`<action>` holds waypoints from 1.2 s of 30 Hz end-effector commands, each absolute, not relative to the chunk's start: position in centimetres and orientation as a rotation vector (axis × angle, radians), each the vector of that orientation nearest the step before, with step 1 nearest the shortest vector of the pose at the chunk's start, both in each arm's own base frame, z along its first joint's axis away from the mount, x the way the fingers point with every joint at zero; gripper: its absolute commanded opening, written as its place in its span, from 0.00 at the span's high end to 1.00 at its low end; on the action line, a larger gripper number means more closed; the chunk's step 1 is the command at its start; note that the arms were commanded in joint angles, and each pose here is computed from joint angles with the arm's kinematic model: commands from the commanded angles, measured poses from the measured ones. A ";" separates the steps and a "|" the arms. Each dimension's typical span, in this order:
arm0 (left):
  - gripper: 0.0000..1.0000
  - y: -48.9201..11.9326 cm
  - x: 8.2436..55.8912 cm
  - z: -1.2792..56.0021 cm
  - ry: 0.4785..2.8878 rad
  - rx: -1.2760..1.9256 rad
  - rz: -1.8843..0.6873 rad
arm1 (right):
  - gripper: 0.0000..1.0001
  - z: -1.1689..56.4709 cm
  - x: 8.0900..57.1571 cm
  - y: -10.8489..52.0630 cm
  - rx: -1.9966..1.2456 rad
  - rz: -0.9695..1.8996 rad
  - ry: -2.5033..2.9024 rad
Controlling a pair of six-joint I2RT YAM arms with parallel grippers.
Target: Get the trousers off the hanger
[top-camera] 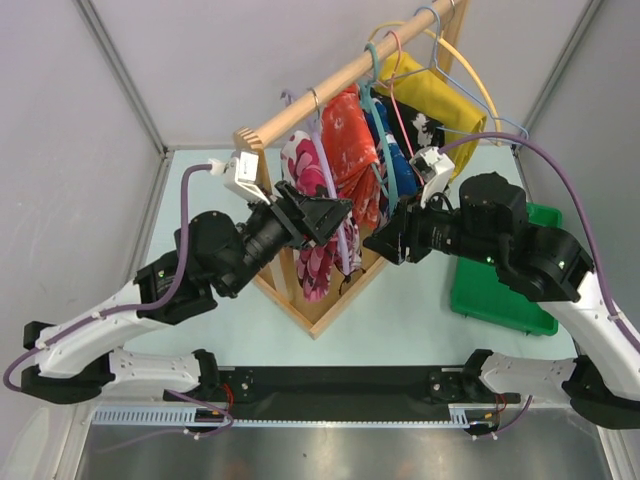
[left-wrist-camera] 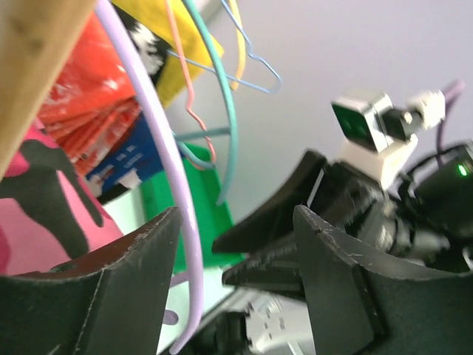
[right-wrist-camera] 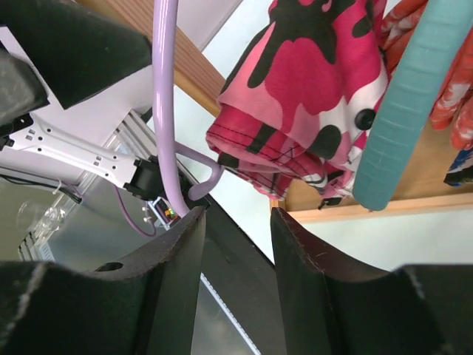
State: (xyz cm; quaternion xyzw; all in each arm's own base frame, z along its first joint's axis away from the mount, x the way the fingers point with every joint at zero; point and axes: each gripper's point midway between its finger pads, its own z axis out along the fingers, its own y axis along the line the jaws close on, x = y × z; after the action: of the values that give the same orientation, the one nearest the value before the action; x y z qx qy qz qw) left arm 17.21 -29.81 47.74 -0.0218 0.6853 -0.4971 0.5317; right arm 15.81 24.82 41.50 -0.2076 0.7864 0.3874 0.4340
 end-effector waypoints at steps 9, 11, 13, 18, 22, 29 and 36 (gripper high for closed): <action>0.30 -29.0 22.2 47.1 1.574 -0.223 -0.890 | 0.53 43.8 14.3 26.4 -0.537 1.136 1.818; 0.30 -28.9 22.4 47.0 1.567 -0.236 -0.880 | 0.53 44.3 13.7 26.8 -0.556 1.181 1.795; 0.30 -29.1 22.5 47.2 1.555 -0.234 -0.886 | 0.50 45.0 13.5 27.1 -0.569 1.215 1.761; 0.37 -30.5 22.5 47.7 1.535 -0.230 -0.939 | 0.43 44.9 14.1 27.6 -0.565 1.205 1.759; 0.38 -30.8 22.4 48.0 1.518 -0.243 -0.972 | 0.43 44.7 14.8 27.7 -0.553 1.170 1.770; 0.38 -31.6 22.8 48.0 1.515 -0.253 -0.976 | 0.40 44.2 16.0 24.8 -0.487 0.991 1.818; 0.39 -32.3 23.1 47.9 1.510 -0.275 -0.993 | 0.40 43.4 16.4 24.2 -0.507 0.919 1.832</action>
State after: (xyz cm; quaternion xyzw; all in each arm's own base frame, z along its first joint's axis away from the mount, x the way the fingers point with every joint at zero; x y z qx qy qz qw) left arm 22.88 -31.33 47.36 -0.1196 0.6611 -0.4163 0.6127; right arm 16.09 25.33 42.54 -0.2053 0.7603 0.4028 0.4665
